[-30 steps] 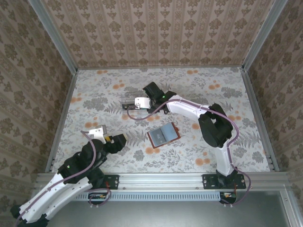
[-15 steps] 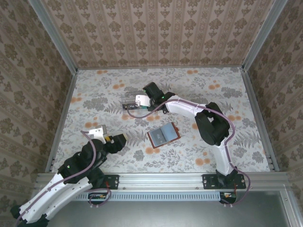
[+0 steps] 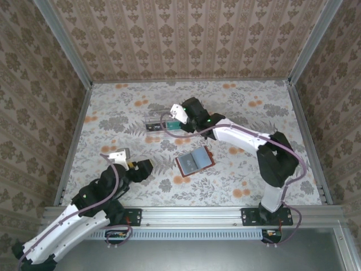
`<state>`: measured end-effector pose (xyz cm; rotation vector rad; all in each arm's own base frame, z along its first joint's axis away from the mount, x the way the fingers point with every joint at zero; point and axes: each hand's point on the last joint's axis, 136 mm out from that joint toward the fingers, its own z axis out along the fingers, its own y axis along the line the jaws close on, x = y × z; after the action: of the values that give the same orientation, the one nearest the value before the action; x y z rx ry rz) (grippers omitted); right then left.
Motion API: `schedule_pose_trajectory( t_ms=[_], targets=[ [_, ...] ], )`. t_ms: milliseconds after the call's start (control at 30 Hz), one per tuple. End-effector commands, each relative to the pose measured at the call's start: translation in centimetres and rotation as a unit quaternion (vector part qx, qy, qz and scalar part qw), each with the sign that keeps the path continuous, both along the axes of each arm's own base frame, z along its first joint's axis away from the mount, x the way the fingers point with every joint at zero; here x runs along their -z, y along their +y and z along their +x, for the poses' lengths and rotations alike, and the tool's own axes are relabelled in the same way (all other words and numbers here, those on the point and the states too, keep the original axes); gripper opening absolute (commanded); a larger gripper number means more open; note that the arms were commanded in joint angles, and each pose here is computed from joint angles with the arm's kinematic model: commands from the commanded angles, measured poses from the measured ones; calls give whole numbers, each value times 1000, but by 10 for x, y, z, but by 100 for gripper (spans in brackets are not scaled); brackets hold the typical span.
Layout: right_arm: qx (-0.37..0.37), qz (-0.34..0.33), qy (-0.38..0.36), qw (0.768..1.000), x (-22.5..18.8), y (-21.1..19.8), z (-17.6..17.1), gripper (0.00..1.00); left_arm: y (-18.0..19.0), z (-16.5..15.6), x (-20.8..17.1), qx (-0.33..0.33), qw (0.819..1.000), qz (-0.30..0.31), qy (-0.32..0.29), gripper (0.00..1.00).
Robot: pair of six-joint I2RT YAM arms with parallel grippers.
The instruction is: Take the credit cards out of the card holder
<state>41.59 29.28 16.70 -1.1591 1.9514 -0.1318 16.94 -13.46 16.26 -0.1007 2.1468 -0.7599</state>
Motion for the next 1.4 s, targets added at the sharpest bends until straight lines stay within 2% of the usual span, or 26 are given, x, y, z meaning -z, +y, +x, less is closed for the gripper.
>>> schedule_pose_trajectory(
  t_ms=[0, 100, 333, 600, 833, 967, 1167, 1367],
  targets=[
    [149, 122, 68, 979, -7, -29, -14, 36, -16, 6, -2, 15, 1000, -19, 1, 82],
    [203, 151, 122, 960, 14, -47, -36, 34, -31, 11, 1, 28, 999, -25, 11, 82],
    [271, 212, 208, 916, 66, -81, -87, 38, -61, 22, 12, 52, 997, -21, 44, 82],
    [314, 240, 281, 875, 122, -102, -117, 38, -86, 31, 25, 68, 995, -21, 75, 78],
    [310, 276, 350, 840, 146, -87, -141, 33, -89, 33, 32, 64, 994, -17, 86, 74],
    [303, 282, 370, 831, 153, -75, -156, 30, -92, 32, 36, 68, 993, -21, 95, 70],
    [297, 274, 372, 836, 158, -63, -174, 30, -107, 29, 50, 84, 988, -49, 118, 60],
    [297, 270, 371, 838, 162, -59, -178, 30, -124, 31, 66, 100, 983, -58, 142, 55]
  ],
)
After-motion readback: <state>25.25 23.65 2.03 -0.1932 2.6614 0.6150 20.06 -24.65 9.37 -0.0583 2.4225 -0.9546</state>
